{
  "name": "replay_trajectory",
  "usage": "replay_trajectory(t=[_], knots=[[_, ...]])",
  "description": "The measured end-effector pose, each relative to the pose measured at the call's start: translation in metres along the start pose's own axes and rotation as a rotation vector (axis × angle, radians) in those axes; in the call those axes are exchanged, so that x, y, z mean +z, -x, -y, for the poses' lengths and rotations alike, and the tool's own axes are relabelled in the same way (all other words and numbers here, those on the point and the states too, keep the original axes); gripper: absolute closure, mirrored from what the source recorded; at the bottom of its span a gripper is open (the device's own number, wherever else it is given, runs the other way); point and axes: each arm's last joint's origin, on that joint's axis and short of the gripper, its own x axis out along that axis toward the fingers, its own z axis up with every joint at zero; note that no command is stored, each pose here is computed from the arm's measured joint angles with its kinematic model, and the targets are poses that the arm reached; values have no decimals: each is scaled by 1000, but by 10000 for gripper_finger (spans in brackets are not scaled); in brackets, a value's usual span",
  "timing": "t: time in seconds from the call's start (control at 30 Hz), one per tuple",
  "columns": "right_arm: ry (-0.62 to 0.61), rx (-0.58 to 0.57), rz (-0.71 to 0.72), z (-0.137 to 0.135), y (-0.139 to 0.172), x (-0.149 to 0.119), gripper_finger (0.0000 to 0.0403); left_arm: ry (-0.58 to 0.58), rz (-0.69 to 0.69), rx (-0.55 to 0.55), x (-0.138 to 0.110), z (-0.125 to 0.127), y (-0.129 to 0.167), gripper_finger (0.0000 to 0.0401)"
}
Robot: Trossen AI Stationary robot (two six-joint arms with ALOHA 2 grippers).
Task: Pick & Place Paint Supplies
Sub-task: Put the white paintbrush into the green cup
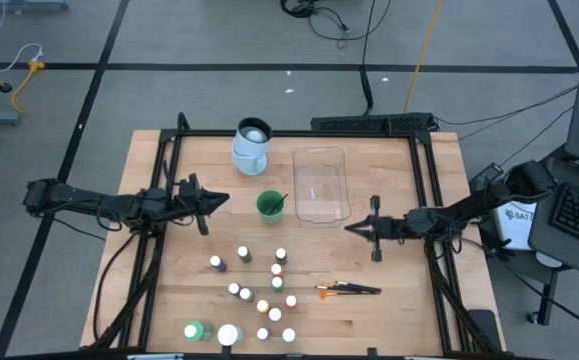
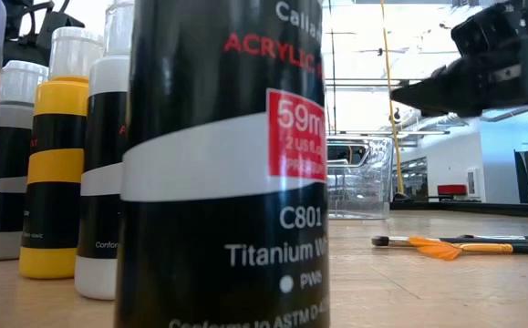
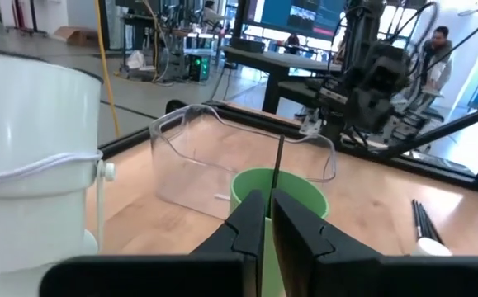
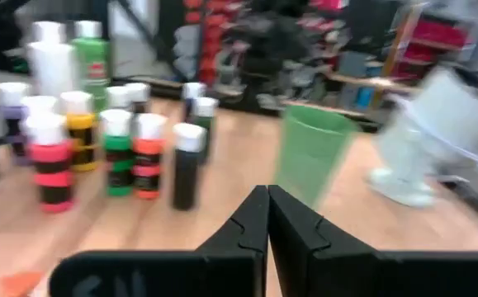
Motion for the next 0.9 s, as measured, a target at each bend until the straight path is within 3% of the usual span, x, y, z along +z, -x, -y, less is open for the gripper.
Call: replay_trajectory(t=[0.07,0.17,0.27,0.4,0.6,0.77,0.9], knots=[[36,17,-86,-10,-13,14,392,-4,0,1,0,0,0,375],[85,-65,-314,-20,-27,31,381,1,5,0,0,0,0,375],[48,-113,-466,-29,-33,53,371,8,6,-5,1,0,0,375],[-27,-50,-653,-42,-25,64,360,12,-4,-33,0,1,0,375],[-93,10,-741,-71,-5,75,357,11,-11,-50,0,1,0,375],[-191,195,-875,-93,17,74,366,12,-11,-50,0,1,0,375],[-289,184,-918,-101,28,66,378,20,-12,-50,0,1,0,375]])
